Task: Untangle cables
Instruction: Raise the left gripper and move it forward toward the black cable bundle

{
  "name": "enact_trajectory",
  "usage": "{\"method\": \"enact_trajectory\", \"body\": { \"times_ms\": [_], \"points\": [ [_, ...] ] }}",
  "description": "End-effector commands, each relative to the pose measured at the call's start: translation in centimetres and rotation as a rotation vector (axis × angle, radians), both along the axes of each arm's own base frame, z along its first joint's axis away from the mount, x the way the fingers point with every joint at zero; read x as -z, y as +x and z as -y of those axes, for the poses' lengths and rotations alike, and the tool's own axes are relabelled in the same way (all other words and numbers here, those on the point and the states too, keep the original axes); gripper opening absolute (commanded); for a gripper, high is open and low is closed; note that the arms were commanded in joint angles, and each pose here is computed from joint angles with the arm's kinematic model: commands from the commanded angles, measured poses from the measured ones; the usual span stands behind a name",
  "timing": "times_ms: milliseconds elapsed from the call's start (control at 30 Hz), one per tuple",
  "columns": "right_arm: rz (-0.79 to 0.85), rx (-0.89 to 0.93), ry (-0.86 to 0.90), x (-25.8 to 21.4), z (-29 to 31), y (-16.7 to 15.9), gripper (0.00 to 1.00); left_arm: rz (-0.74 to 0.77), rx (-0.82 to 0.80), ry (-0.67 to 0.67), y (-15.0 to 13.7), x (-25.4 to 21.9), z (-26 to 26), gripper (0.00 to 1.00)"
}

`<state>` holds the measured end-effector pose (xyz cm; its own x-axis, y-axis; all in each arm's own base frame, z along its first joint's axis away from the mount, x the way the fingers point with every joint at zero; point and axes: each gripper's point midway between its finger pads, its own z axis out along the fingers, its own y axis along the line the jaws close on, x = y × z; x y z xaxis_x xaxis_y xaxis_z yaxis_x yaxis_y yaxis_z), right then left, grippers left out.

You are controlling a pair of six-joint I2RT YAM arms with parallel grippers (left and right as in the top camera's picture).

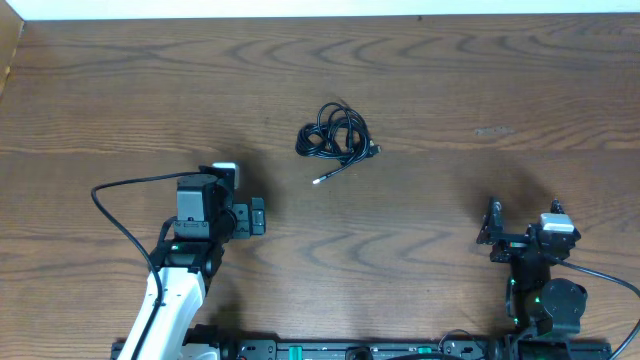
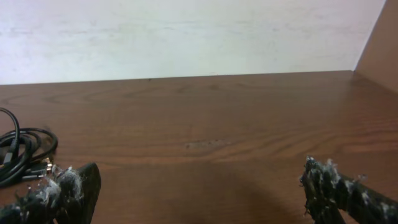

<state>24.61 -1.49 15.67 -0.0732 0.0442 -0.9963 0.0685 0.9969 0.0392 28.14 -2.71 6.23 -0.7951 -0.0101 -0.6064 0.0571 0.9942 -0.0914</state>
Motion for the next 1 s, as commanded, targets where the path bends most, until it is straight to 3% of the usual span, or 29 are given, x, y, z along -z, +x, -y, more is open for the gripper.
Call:
{"method": "enact_trajectory", "body": {
  "times_ms": [0, 433, 967],
  "points": [
    [0.001, -0.004, 0.008, 0.0, -0.1, 0.0, 0.99, 0.020, 0.001, -0.022, 0.8, -1.2, 0.3, 1.00],
    [0.001, -0.004, 0.007, 0.0, -0.1, 0.0, 0.99, -0.004, 0.020, -0.045, 0.5, -1.7, 0.8, 1.00],
    [0.001, -0.004, 0.008, 0.0, -0.1, 0.0, 0.99, 0.023, 0.260, -0.167, 0.0, -2.9, 4.9, 1.00]
  ]
}}
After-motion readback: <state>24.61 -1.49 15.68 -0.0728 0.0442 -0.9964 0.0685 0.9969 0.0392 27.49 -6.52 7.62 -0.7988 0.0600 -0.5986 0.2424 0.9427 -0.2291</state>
